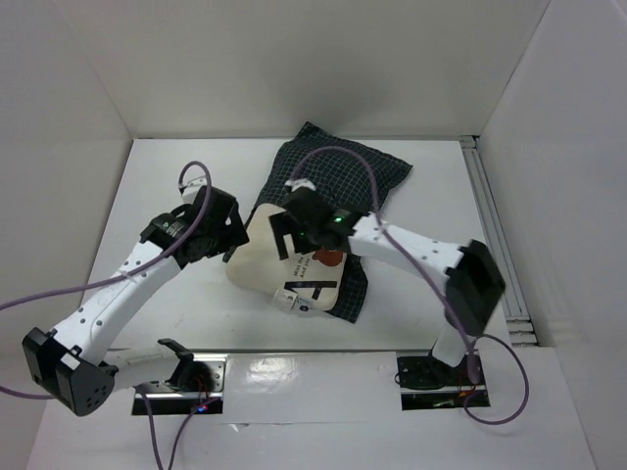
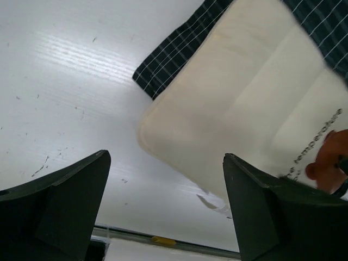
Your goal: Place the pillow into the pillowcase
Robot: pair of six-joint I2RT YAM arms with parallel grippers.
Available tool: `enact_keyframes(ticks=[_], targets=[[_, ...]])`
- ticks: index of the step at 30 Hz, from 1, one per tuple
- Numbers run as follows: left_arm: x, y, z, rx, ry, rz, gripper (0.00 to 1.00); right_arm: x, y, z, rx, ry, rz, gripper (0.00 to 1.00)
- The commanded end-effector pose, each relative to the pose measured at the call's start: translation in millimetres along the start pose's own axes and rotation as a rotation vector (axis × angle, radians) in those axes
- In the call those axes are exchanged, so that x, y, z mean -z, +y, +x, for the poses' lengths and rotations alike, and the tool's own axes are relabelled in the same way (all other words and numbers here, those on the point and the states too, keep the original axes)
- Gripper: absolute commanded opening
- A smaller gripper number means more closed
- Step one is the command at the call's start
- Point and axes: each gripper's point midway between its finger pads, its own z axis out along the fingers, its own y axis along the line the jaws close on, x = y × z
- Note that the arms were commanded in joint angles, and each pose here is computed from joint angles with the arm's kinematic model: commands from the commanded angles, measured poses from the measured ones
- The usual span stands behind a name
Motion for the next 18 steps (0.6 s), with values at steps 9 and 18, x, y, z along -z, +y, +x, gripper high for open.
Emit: enact_keyframes(ticks=[9, 18], targets=[[-7, 20, 39, -0.078, 0.065, 0.163, 0.97, -90, 5, 43, 0.005, 0.081, 0.093, 0.0], [-17, -12, 83, -0.093, 0.171, 0.413, 0.96, 15, -90, 56, -0.014, 0.029, 0.251, 0.0]])
